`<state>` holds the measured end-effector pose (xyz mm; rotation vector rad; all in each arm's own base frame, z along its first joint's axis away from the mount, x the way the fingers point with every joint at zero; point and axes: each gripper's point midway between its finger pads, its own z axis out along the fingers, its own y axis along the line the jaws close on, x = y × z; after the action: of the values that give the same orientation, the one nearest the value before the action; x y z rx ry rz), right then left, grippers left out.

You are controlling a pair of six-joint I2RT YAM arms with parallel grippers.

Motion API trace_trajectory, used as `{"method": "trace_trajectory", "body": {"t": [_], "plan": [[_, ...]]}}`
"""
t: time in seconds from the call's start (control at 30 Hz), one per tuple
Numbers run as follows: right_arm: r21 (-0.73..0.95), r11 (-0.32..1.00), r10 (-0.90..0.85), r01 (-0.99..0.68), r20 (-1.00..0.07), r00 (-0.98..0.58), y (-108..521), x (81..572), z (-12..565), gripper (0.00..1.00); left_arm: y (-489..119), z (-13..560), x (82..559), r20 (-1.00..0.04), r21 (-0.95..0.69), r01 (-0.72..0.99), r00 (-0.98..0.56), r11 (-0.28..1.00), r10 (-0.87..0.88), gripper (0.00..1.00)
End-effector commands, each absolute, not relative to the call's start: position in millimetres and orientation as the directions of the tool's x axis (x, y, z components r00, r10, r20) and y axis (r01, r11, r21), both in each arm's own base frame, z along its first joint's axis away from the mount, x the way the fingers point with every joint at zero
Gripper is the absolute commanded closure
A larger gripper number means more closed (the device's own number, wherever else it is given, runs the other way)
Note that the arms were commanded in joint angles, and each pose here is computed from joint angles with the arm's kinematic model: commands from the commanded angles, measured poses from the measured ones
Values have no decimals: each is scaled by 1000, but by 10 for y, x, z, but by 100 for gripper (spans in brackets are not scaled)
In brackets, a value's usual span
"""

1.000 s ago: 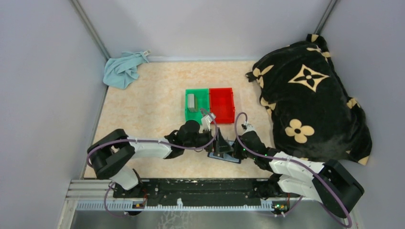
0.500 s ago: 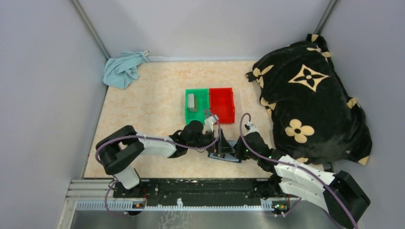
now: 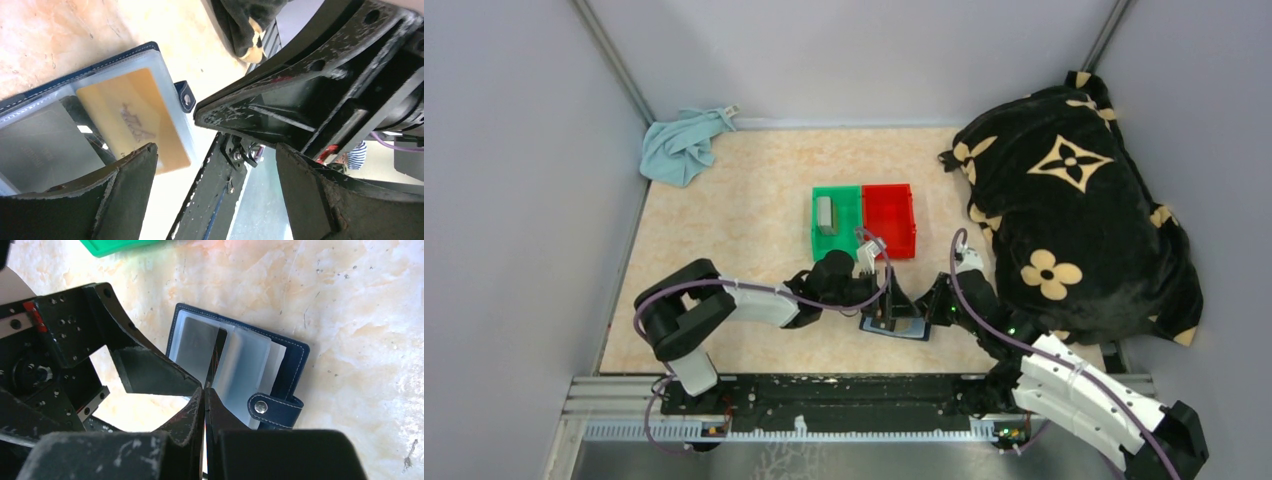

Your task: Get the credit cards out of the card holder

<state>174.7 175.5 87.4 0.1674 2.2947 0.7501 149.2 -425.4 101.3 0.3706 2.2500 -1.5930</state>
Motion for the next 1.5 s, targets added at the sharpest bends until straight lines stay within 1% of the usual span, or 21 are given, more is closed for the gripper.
{"method": "trace_trajectory", "body": {"t": [0.0,0.13,0.33,0.43,0.63,0.8,0.93,1.2,1.33,1.4,1.43,1.47], "plan": [[575,809,341,-122,-628,-700,1796,1843,1158,100,-4287,961,1452,-443,-844,427,-896,324,28,7],[582,806,332,-110,-598,-730,1861,1835,992,100,-4204,910,1486,-468,-820,442,-884,364,19,8],[543,836,325,-73,-599,-732,1803,1875,862,100,-4104,885,1534,-501,-790,471,-865,393,30,18],[517,855,321,-30,-576,-751,1728,1819,703,100,-4076,873,1566,-509,-781,474,-860,407,26,18],[508,861,330,13,-540,-774,1639,1702,426,100,-4007,850,1570,-518,-770,479,-855,421,26,13],[492,870,324,40,-509,-797,1604,1627,207,100,-3935,780,1560,-512,-767,468,-859,439,20,11],[471,880,321,60,-497,-806,1559,1597,98,100,-3922,740,1563,-512,-762,466,-859,449,22,6],[478,875,323,73,-466,-823,1571,1535,-44,100,-4017,733,1573,-504,-769,471,-863,432,42,7],[484,872,326,74,-461,-825,1573,1520,-69,100,-4058,626,1568,-481,-773,457,-874,440,61,15],[500,865,319,51,-467,-825,1613,1529,-36,100,-4063,550,1563,-472,-774,450,-879,445,69,23],[531,847,320,23,-474,-820,1682,1551,24,100,-4061,520,1556,-465,-777,444,-883,446,68,32],[553,833,322,6,-477,-818,1727,1559,60,100,-4060,494,1548,-459,-780,439,-886,446,69,45]]}}
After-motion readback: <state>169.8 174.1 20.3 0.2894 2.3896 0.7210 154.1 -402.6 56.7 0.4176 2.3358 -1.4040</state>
